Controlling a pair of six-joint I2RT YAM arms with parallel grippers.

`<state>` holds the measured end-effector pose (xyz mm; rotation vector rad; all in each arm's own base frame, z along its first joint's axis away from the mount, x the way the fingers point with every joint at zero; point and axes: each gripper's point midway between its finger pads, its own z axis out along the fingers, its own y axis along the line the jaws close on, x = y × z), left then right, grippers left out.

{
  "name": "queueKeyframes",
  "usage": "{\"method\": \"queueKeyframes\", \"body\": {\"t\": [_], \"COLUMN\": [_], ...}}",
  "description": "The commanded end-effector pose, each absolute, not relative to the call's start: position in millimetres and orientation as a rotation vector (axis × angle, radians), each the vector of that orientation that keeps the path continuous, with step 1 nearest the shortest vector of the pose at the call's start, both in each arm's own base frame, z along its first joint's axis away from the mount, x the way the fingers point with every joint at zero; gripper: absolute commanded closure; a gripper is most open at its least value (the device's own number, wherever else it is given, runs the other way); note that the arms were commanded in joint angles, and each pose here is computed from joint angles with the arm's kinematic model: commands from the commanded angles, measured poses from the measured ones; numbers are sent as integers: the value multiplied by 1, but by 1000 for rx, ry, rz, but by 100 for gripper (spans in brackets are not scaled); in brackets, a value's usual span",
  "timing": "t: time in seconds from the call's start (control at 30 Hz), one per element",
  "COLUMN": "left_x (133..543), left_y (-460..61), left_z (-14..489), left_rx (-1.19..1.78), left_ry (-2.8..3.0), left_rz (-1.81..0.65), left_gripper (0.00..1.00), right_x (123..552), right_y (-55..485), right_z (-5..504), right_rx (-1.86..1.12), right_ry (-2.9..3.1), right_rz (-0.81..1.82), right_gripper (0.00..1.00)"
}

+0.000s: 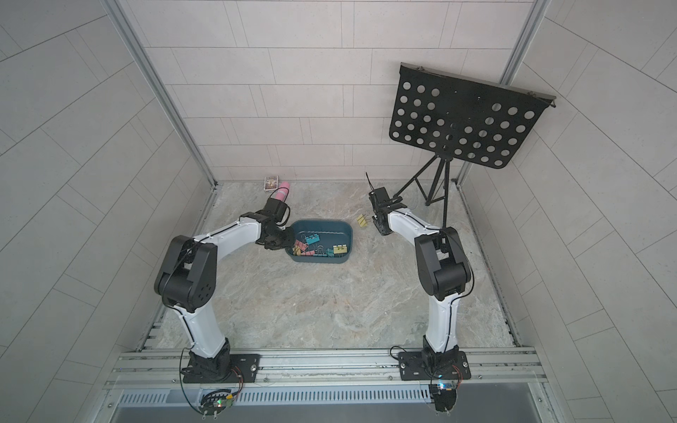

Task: Take out the binder clips from the storage box
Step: Place the binder clip at the center of the board.

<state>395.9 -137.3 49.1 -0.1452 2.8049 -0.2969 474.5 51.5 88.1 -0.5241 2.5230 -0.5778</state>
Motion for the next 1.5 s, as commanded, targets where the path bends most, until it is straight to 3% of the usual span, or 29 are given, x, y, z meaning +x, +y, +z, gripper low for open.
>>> {"method": "queueKeyframes", "body": {"t": [0.0, 1.47], "left_x": [399, 398], "left_y": [-136, -136], "left_z": [62, 63], "left_rx": [-134, -140], "left_ry": [2771, 2772], "left_rz": [-308, -320], "left_gripper": [76, 76], "right_x": [484, 496], "right_y": [47, 40], "right_z": [92, 63], "right_rx": [-509, -544], "right_ry": [2501, 2536], "right_rz": [-620, -703], "right_gripper": [100, 100]}}
